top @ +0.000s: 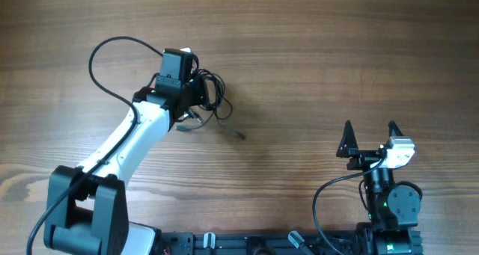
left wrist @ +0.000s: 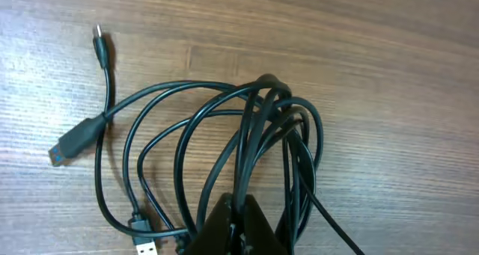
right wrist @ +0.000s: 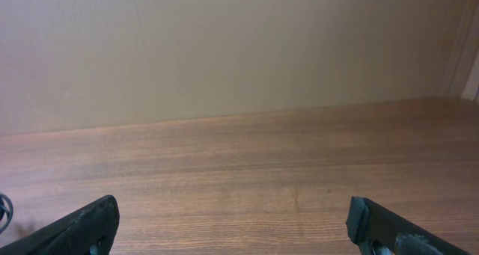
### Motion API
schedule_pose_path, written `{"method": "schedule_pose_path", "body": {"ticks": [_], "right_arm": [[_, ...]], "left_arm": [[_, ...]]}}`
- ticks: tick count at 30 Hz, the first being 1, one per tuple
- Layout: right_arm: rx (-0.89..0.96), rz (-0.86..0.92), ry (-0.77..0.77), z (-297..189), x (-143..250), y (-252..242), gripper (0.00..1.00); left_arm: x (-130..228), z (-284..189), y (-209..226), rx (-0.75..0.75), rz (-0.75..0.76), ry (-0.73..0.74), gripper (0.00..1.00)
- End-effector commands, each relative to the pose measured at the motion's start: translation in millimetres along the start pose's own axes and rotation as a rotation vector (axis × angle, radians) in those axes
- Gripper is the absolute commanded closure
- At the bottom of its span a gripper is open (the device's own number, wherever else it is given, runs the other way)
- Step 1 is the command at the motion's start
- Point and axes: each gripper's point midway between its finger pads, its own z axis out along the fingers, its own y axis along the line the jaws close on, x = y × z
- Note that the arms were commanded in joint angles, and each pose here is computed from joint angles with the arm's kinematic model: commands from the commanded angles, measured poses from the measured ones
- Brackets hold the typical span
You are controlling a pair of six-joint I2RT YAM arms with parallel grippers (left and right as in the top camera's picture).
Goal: Untangle cables
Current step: 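Close the left gripper on the cable loops and lift slightly, then move the right gripper toward the cables held by the left gripper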
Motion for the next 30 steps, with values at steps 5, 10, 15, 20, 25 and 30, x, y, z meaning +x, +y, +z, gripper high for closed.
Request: {"method": "schedule_pose_path", "body": {"ticks": [5, 10, 15, 20, 25, 30], "right_arm": [[0.015, -0.016, -0.015, -0.5, -3.3, -3.0, 0.0], [-0.255, -0.016, 0.006, -6.1, 0.5, 43.0, 0.0], [-0.544, 0.109, 0.032, -26.8, -8.4, 89.4, 0.0], [-0.605, 0.102, -0.025, -49.8, -72.6, 102.7, 0.0], [-0.635, 0.104, 0.001, -83.7, -163.3, 115.4, 0.0], [-0.657, 0.122, 0.164, -73.1, -198.1, 125.8, 0.0]], "left_arm": [[20.6, -0.3, -37.8, 0.248, 0.166, 0.089, 0.96], [25.5, -5.5, -53.1, 0.347, 0.223, 0.104, 0.96], [27.5, -5.5, -52.6, 0.349, 0.255, 0.106, 0.96], [29.8, -5.7, -52.2, 0.349, 0.253, 0.116, 0.96], [44.4, -15.0, -67.4, 0.462, 0.241, 0.182, 0.96], [45.6, -15.6, -68.0, 0.467, 0.239, 0.188, 0.96]]}}
